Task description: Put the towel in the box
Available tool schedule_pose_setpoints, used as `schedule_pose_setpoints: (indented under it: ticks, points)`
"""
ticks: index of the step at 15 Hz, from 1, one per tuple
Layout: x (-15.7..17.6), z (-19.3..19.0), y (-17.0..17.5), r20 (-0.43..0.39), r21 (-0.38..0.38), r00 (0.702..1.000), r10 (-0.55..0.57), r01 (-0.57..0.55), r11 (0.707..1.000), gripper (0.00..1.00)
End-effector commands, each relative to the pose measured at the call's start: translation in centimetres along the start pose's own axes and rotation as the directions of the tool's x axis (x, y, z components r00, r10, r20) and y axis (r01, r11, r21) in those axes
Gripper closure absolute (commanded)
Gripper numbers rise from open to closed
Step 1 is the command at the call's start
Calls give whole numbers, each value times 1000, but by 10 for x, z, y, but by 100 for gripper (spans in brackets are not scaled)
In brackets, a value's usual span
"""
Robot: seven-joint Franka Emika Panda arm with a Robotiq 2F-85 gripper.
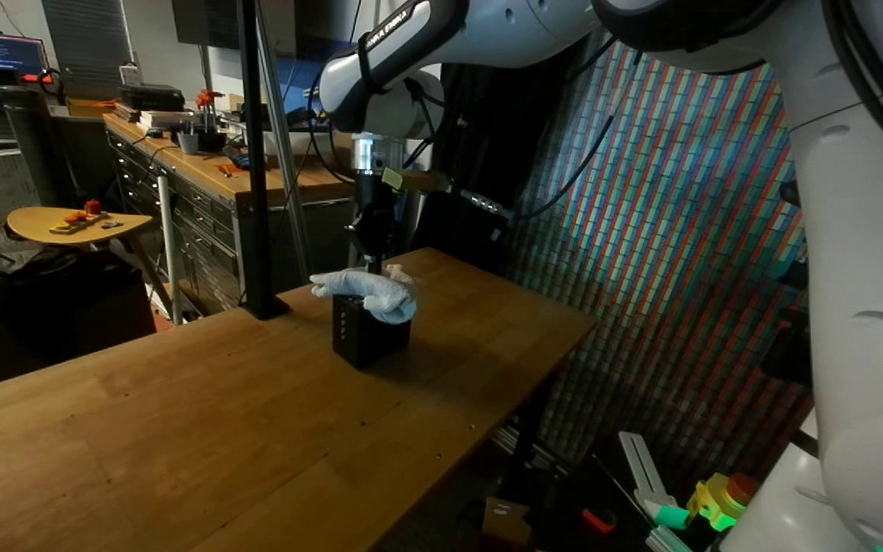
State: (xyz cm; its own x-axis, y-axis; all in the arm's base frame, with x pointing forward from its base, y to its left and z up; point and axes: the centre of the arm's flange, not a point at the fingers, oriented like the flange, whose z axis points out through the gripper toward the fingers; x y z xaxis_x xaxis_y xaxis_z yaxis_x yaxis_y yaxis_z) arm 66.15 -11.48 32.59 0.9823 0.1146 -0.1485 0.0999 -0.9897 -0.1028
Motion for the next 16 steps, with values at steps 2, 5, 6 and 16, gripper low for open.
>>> schedule_pose_setpoints:
  ticks: [2,5,6,16]
  points:
    - [-2,-7,5,-77,-27,997,-4,1,1000,100]
    - [1,-2,3,-100,-26,995,-9,7,1000,100]
    - [1,1,2,-100,-23,995,-11,9,1000,100]
    - [-11,38,-2,-95,-20,994,-48,47,999,100]
